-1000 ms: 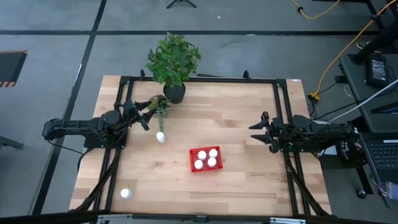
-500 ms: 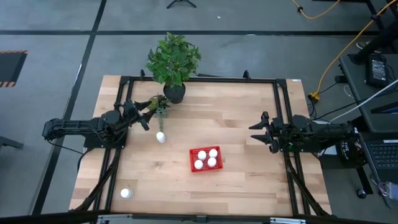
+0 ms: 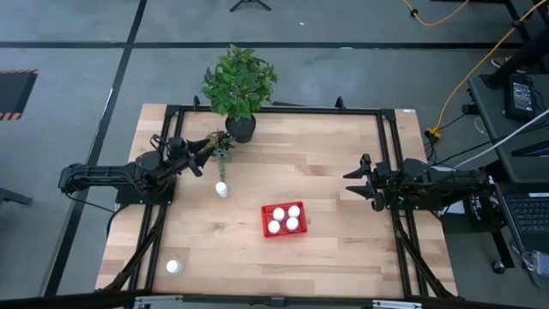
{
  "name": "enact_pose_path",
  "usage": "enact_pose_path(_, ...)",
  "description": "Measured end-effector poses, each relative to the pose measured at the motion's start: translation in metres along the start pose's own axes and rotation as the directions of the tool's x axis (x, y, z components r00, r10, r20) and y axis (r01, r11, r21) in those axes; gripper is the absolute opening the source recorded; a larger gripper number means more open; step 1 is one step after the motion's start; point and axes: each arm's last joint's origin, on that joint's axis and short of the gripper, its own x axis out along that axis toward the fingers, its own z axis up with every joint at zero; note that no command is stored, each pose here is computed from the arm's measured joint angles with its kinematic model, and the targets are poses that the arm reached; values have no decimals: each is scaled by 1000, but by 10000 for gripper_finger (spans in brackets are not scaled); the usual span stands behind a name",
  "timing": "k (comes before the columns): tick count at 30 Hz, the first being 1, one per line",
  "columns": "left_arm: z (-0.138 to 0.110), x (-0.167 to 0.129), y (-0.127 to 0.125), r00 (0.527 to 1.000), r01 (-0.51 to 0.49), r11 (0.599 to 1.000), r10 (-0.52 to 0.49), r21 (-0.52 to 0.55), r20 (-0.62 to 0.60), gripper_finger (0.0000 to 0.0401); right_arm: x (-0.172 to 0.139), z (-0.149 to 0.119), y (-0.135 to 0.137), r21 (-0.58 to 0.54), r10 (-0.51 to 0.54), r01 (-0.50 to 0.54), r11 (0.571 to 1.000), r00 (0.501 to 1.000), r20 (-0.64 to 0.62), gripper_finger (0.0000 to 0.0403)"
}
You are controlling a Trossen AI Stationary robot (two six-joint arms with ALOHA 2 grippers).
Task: Pick and place pill bottles into a basket
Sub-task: Put the white pill bottles into the red bin
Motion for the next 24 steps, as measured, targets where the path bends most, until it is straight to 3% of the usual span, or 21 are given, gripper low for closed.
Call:
enact_pose_path(7,2,0,-1,1000,4,979,1,-205,26,246,0,0,0,1,0,0,1000,1000,0,194)
enact_pose_path(11,4,0,-1,999,4,973,7,-230,46,246,0,0,0,1,0,0,1000,1000,0,194)
enact_pose_path(14,11,-1,-5,994,62,966,-39,-253,98,246,0,0,0,0,-1,1,1000,1000,0,194)
enact_pose_path(18,38,-3,-21,974,208,954,-183,-217,130,246,0,0,0,0,-1,1,1000,1000,1,194)
enact_pose_path(21,66,-4,-36,972,229,962,-218,-149,86,246,0,0,0,0,-1,1,1000,1000,0,194)
enact_pose_path(24,105,-2,-59,971,238,971,-238,-12,32,246,0,0,0,1,-1,1,1000,1000,1,194)
